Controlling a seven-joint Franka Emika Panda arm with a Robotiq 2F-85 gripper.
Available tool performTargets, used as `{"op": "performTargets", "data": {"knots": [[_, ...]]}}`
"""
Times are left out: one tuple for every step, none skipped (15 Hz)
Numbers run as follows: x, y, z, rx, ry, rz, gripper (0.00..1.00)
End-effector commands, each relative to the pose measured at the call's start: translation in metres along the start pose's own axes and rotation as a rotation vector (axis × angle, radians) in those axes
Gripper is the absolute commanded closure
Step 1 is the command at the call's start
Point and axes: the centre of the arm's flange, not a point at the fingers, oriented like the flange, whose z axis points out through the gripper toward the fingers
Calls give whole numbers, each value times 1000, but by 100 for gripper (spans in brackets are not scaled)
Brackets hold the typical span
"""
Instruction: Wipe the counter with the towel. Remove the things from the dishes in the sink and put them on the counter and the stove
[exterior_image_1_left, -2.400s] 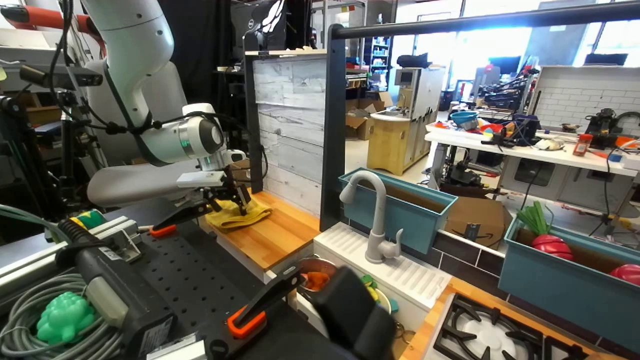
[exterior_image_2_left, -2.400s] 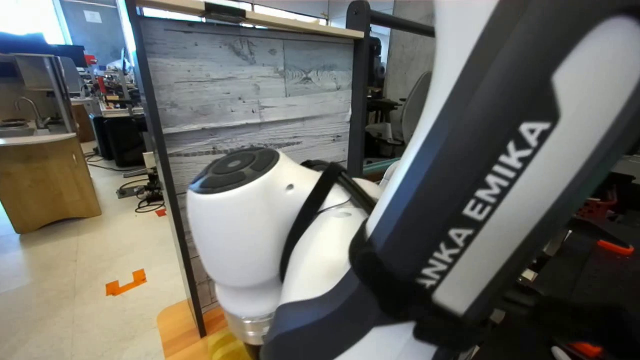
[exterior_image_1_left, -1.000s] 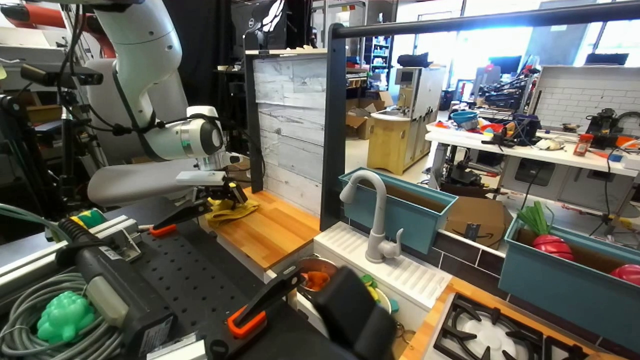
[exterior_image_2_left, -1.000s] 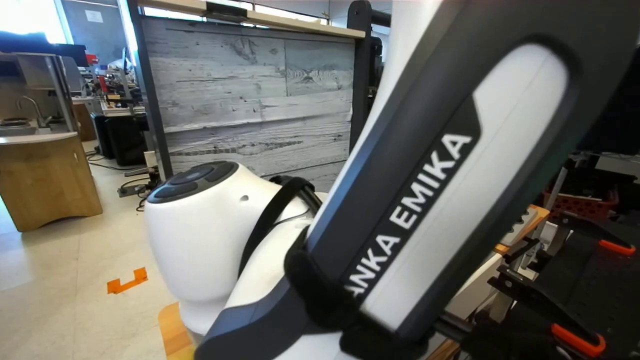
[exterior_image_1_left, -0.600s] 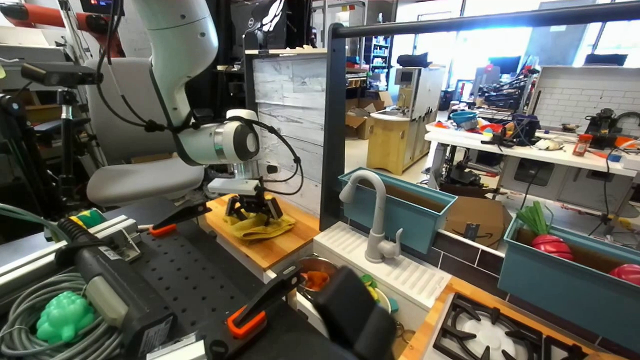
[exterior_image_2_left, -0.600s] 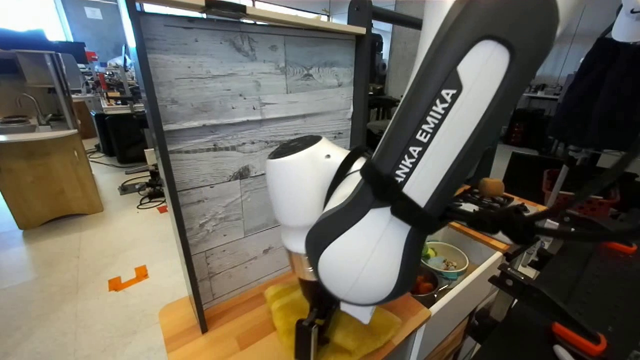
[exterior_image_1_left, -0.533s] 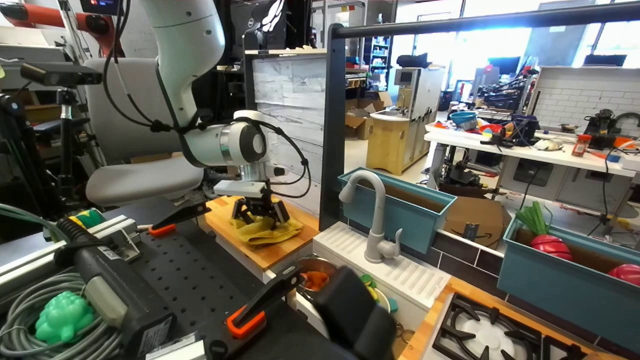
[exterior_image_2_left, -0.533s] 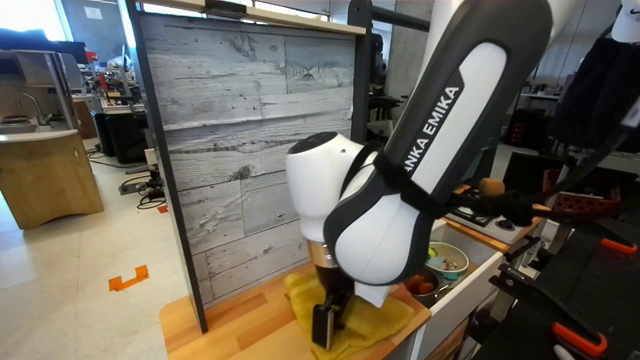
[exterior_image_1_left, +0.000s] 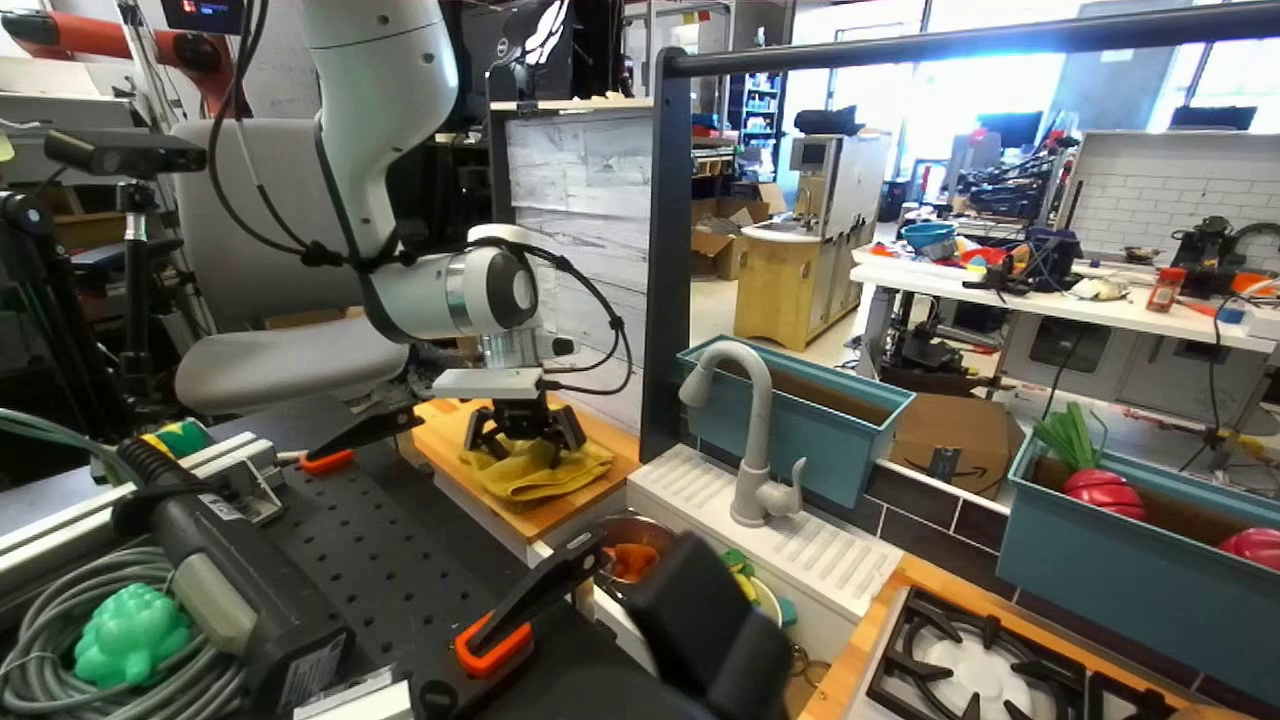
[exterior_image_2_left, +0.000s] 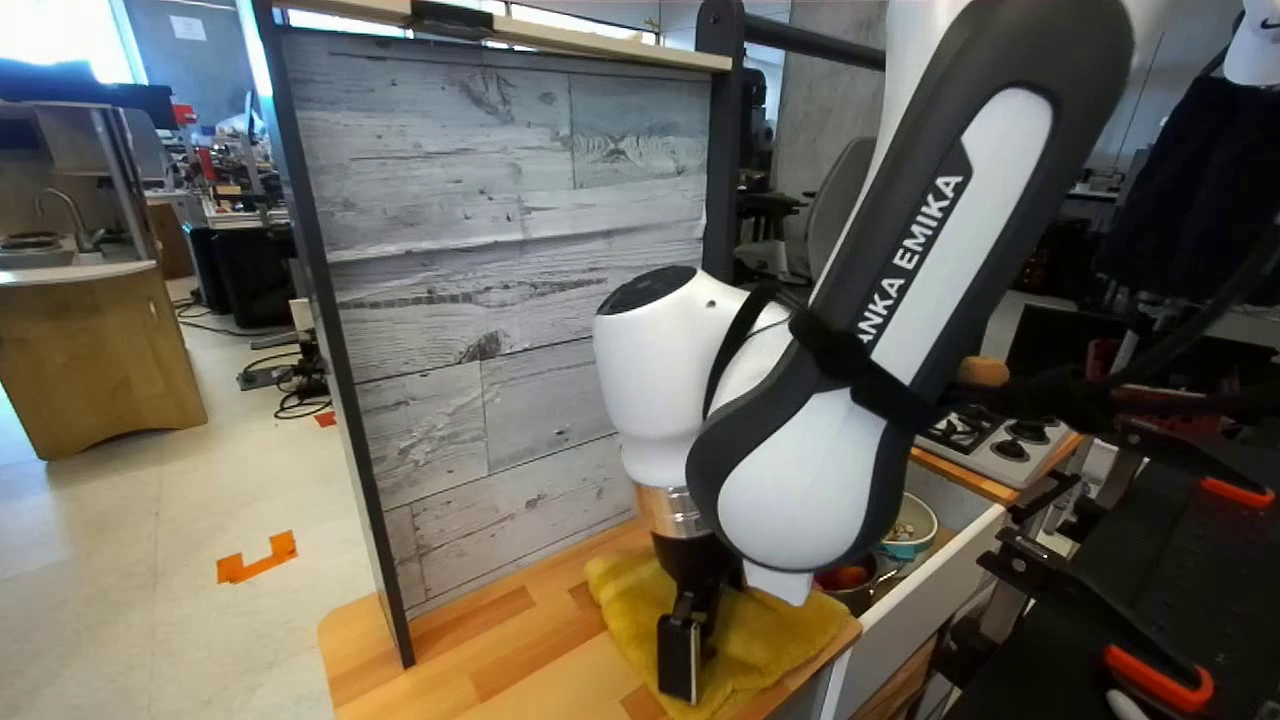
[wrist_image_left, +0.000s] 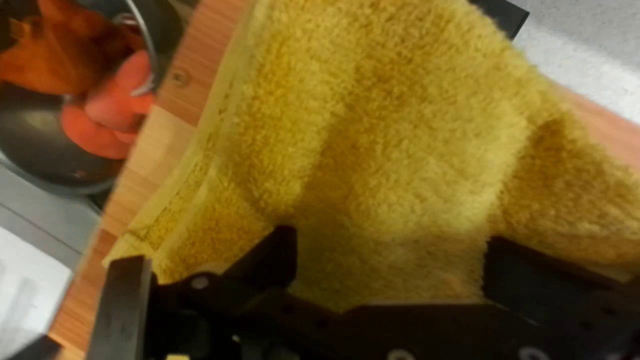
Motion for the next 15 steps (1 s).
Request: {"op": "performTargets", "data": {"knots": [[-13, -86, -12, -12, 39, -198, 0], [-12, -100, -13, -10, 41, -253, 0], [-12, -107, -14, 2, 31, -266, 0], [-11, -110, -15, 10, 32, -273, 0], [-10, -99, -14, 16, 31, -253, 0], [-9, -88, -13, 20, 36, -226, 0], [-9, -71, -12, 37, 41, -179, 0], [-10, -56, -15, 56, 94, -115, 0], [-11, -47, -21, 75, 132, -74, 0], [-15, -41, -32, 106, 151, -29, 0], [-21, -35, -44, 149, 142, -6, 0], [-26, -31, -56, 171, 157, 13, 0], [-32, -28, -71, 210, 158, 19, 0], [-37, -27, -89, 242, 163, 29, 0], [-43, -26, -107, 261, 172, 49, 0]]}}
